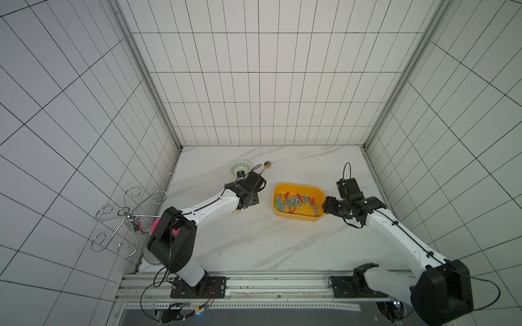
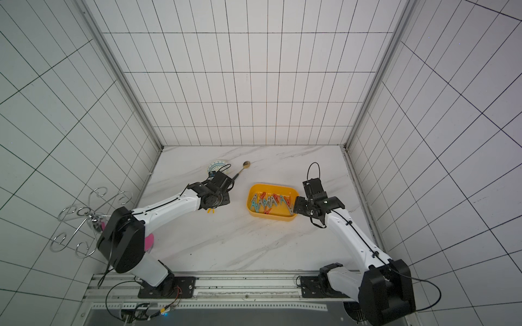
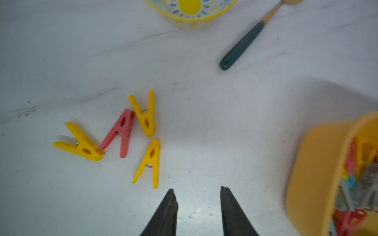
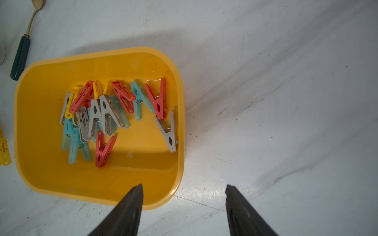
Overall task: Put the clothespins into the storage box
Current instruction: Place the clothespin in the storage box, then pick up the clothespin from the center of the board.
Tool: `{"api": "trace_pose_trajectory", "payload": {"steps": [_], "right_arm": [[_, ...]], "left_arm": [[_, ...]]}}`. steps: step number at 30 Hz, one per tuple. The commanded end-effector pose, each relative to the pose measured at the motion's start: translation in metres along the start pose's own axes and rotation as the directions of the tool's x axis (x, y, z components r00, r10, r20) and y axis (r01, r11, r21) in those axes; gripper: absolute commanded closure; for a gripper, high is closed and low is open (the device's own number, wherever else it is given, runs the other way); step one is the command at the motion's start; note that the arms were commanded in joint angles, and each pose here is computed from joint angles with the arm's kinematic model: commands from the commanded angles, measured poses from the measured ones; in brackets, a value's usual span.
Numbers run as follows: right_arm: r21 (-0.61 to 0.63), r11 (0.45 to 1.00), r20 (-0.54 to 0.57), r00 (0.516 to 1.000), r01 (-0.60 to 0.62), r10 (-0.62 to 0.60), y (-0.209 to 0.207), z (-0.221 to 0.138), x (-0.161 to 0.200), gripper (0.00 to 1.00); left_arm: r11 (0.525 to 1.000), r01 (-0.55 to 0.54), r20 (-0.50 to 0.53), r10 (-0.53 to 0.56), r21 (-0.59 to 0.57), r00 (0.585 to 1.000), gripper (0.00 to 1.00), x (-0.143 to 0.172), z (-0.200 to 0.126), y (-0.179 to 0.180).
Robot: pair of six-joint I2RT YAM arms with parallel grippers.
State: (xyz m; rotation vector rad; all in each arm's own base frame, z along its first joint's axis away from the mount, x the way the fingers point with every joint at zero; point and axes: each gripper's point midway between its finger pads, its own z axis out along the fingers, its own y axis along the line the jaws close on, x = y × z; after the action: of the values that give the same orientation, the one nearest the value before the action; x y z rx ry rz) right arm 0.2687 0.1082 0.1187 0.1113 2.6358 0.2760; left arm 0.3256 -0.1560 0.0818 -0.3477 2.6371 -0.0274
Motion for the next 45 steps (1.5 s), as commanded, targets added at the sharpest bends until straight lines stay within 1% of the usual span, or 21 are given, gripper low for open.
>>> {"api": "trace_pose_trajectory", "payload": {"steps": [1, 8, 13, 21, 24, 30, 33, 36, 42, 45], "right_arm": [[-0.02, 0.999, 0.011, 1.0, 0.025, -0.025, 0.009, -0.004, -0.005, 0.33], [-0.026, 0.999, 0.013, 0.999, 0.036, -0.036, 0.016, -0.006, -0.005, 0.33], [-0.002, 0.999, 0.028, 0.999, 0.043, -0.042, 0.012, -0.01, -0.006, 0.33], [0.004, 0.999, 0.025, 0.999, 0.048, -0.048, 0.013, -0.014, -0.011, 0.33], [-0.002, 0.999, 0.025, 0.999, 0.049, -0.048, 0.015, -0.014, -0.012, 0.33], [-0.013, 0.999, 0.025, 0.999, 0.045, -0.045, 0.017, -0.012, -0.013, 0.33], [-0.01, 0.999, 0.022, 0.999, 0.045, -0.045, 0.016, -0.01, -0.011, 0.33], [-0.004, 0.999, 0.019, 0.998, 0.053, -0.052, 0.014, -0.008, -0.009, 0.32], [0.048, 0.999, -0.001, 1.0, 0.018, -0.018, -0.004, 0.001, -0.007, 0.31], [0.058, 0.998, -0.037, 0.999, 0.01, -0.008, -0.008, 0.01, -0.004, 0.31]], "left_arm": [[0.998, 0.052, -0.005, -0.051, 0.025, 0.999, 0.63, 0.003, 0.007, 0.005], [0.998, 0.048, -0.038, -0.05, -0.048, 0.998, 0.64, 0.013, 0.033, 0.024], [0.998, 0.032, -0.056, -0.035, -0.062, 0.998, 0.66, 0.015, 0.046, 0.024], [0.996, 0.018, -0.074, -0.024, -0.087, 0.997, 0.67, 0.019, 0.056, 0.026], [0.996, 0.008, -0.09, -0.016, -0.085, 0.996, 0.72, 0.023, 0.061, 0.025], [0.998, 0.002, -0.112, -0.009, -0.064, 0.994, 0.87, 0.028, 0.066, 0.021], [0.999, -0.002, -0.107, -0.002, -0.042, 0.994, 0.92, 0.027, 0.06, 0.016], [1.0, -0.03, -0.089, 0.031, 0.005, 0.996, 0.94, 0.023, 0.044, 0.002], [0.986, -0.135, 0.012, 0.135, 0.097, 0.991, 0.95, 0.014, -0.009, -0.049], [0.974, -0.18, 0.057, 0.173, 0.139, 0.983, 0.95, 0.012, -0.034, -0.077]]}}
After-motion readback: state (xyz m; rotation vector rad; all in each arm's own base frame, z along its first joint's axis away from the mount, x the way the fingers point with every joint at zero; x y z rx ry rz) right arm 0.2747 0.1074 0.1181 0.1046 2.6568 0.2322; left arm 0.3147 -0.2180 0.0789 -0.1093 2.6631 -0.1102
